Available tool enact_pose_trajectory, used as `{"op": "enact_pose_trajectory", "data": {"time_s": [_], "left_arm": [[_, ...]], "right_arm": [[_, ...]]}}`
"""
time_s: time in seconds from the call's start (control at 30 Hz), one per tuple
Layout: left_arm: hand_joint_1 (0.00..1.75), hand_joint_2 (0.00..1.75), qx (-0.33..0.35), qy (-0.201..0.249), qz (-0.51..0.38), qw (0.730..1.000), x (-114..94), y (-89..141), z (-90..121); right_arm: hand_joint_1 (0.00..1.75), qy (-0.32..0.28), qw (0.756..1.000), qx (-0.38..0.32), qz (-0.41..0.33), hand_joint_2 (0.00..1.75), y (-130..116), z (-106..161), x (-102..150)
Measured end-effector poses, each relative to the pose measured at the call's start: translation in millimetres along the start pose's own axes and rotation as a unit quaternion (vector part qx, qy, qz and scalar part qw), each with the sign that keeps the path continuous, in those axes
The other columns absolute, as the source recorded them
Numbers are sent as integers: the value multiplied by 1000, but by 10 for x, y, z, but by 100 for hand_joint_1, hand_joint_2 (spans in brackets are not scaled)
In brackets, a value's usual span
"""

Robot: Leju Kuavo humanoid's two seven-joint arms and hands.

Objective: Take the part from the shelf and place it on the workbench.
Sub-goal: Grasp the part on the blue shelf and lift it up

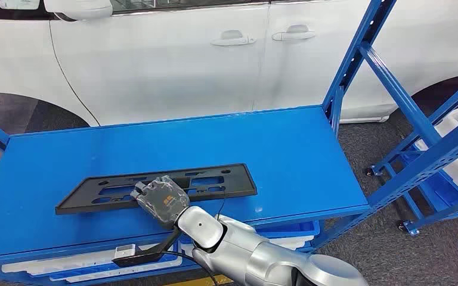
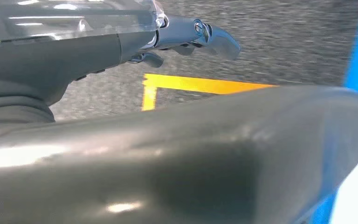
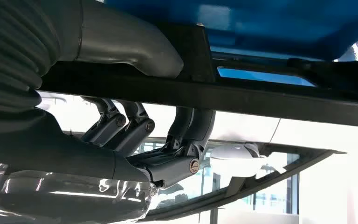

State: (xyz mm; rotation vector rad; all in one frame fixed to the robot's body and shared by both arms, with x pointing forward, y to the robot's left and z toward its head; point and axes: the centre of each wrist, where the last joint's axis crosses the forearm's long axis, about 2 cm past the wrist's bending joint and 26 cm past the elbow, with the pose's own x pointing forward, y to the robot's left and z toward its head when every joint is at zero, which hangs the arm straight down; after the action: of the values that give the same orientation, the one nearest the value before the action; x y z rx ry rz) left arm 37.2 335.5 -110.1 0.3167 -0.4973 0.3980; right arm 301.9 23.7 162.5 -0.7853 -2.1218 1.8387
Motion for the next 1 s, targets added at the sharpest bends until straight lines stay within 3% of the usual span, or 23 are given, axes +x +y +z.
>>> {"op": "enact_pose_trajectory", "data": {"time_s": [0.03, 0.17, 0.53, 0.7, 0.83, 1.0], "left_arm": [[0, 0, -1, -8, 1, 1000, -1, -4, 1], [0, 175, -5, -40, 6, 999, -3, -9, 3], [0, 175, 9, -39, -1, 999, 18, 34, -14], [0, 175, 17, -52, 1, 999, 47, 30, -25], [0, 175, 25, -60, 2, 998, 54, 26, -27], [0, 175, 38, -46, 6, 998, 57, 28, -28]], "right_arm": [[175, 0, 1000, 0, 0, 175, -1, -1, -1], [175, -1, 1000, -2, 0, 175, -5, -3, -4], [175, 7, 1000, -15, -7, 175, -41, -29, -29], [175, 15, 998, -61, -25, 175, -163, -100, -102], [175, 12, 985, -133, -108, 175, -344, -184, -199], [175, 20, 936, -246, -252, 175, -628, -257, -386]]}}
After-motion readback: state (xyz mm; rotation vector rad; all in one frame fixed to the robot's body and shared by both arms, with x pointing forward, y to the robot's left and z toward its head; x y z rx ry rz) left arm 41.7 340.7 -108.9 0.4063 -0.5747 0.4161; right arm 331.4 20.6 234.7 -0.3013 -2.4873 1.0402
